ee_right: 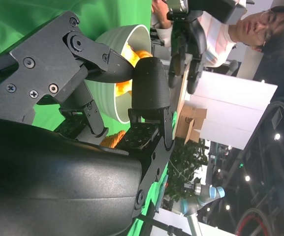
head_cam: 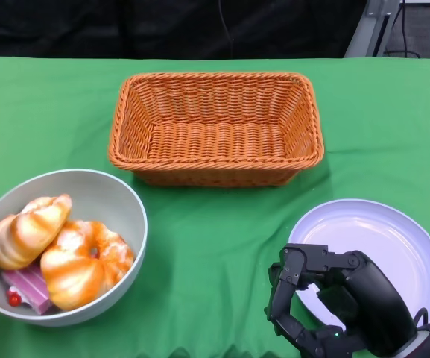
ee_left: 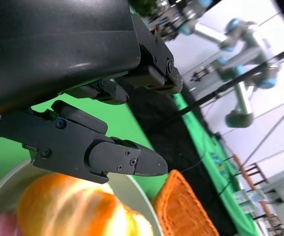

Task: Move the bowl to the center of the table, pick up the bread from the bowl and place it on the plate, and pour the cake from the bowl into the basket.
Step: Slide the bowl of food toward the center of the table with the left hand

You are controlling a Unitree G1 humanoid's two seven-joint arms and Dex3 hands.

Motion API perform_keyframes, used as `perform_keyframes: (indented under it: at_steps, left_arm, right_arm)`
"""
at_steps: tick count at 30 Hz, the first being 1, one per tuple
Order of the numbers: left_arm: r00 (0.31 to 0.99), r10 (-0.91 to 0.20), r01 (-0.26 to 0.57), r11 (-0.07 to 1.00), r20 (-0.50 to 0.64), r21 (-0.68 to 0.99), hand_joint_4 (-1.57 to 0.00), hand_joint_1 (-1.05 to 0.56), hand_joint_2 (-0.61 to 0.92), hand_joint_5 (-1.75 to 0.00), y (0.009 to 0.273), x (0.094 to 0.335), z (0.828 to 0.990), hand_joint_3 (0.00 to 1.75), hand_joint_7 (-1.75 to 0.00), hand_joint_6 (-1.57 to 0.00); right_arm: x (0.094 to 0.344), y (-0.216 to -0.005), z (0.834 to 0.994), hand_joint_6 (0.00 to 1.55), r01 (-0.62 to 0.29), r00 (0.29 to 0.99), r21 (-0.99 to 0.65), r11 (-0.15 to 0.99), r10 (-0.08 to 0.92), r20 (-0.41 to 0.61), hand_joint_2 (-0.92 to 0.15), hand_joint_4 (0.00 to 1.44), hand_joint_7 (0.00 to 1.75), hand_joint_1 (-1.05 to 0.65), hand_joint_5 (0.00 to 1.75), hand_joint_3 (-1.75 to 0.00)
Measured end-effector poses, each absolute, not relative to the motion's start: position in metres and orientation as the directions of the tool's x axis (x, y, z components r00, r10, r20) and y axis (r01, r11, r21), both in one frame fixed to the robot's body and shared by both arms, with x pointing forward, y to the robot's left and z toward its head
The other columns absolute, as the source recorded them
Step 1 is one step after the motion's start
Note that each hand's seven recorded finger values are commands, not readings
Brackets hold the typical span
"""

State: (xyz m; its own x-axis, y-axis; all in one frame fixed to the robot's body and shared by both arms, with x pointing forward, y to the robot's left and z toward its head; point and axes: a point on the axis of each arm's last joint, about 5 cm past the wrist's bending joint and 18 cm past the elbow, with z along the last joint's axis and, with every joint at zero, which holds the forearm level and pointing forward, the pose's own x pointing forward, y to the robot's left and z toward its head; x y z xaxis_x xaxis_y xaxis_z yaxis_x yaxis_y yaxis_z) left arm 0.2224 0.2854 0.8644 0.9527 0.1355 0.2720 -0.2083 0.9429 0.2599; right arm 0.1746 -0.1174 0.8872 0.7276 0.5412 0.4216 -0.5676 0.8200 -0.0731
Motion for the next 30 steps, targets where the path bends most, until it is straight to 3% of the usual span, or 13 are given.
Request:
perform_keyframes:
  at_steps: [17,30]
  left_arm:
    - [0.988,0.152,-0.145,0.969,-0.019,0.201,-0.44,-0.56,0.92,0.00,0.278,0.226,0.846,0.27,0.00,-0.34]
    - [0.986,0.147,-0.139,0.986,-0.083,0.090,-0.32,-0.55,0.92,0.00,0.264,0.235,0.845,0.30,0.00,-0.28]
  right_arm:
    - [0.174,-0.117,0.886,0.82,-0.567,0.727,-0.072,0.820,0.540,0.424,-0.43,0.89,1.42,-0.20,1.65,-1.10]
    - [0.175,-0.117,0.886,0.83,-0.567,0.724,-0.076,0.820,0.541,0.429,-0.44,0.90,1.42,-0.20,1.64,-1.08]
